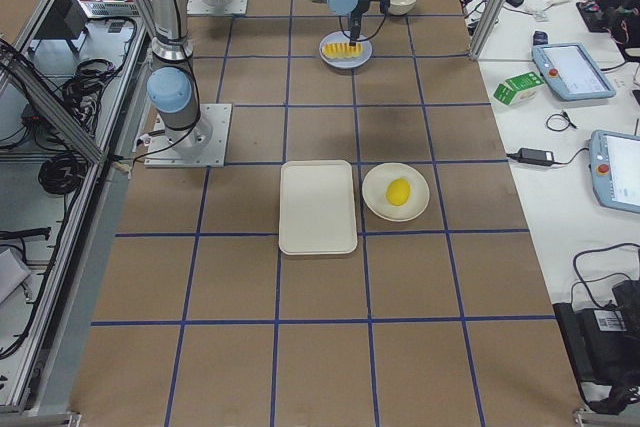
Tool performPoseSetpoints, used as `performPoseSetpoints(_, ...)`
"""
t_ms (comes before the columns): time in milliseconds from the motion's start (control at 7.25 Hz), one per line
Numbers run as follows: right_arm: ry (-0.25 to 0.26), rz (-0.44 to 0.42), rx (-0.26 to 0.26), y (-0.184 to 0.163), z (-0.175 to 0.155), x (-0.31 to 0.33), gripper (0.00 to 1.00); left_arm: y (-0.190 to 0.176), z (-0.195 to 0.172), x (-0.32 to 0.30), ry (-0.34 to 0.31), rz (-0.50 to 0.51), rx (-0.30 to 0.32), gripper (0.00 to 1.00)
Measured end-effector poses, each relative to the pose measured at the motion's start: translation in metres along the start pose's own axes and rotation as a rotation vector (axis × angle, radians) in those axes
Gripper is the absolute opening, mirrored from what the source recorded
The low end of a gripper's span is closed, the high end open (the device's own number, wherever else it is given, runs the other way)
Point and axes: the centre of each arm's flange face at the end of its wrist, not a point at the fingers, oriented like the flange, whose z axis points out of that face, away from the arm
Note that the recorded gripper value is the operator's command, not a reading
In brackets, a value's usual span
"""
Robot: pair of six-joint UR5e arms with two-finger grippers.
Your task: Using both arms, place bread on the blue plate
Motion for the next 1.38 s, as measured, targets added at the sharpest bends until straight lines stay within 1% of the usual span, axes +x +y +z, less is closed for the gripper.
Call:
performPoseSetpoints(138, 0.011, 0.018, 0.005, -0.001, -0.032, 0.044, 1.0, 0.0, 0.0, 0.0, 0.001, -0.004, 0.002, 1.0)
performPoseSetpoints(276, 0.037, 0.013, 0.015, 0.003, -0.06, 0.073, 1.0, -0.001, -0.001, 0.0, 0.001, -0.006, 0.003, 1.0)
performPoseSetpoints(414, 0.069, 0.01, 0.027, 0.012, -0.085, 0.088, 1.0, -0.001, -0.001, 0.0, 0.001, -0.006, 0.003, 1.0)
performPoseSetpoints(552, 0.09, 0.01, 0.044, 0.022, -0.105, 0.095, 1.0, -0.001, 0.0, 0.0, 0.001, -0.006, 0.002, 1.0)
performPoseSetpoints(690, 0.096, 0.011, 0.066, 0.032, -0.121, 0.096, 1.0, -0.001, 0.0, 0.0, 0.0, -0.006, 0.002, 1.0)
performPoseSetpoints(828, 0.098, 0.011, 0.089, 0.041, -0.134, 0.096, 1.0, -0.001, 0.0, 0.0, 0.0, -0.005, 0.004, 1.0)
performPoseSetpoints(966, 0.097, 0.012, 0.1, 0.048, -0.14, 0.095, 1.0, -0.003, 0.0, 0.0, 0.0, -0.002, 0.012, 1.0)
performPoseSetpoints(1379, 0.093, 0.013, 0.104, 0.052, -0.143, 0.094, 1.0, -0.011, 0.0, -0.001, -0.001, 0.004, 0.02, 1.0)
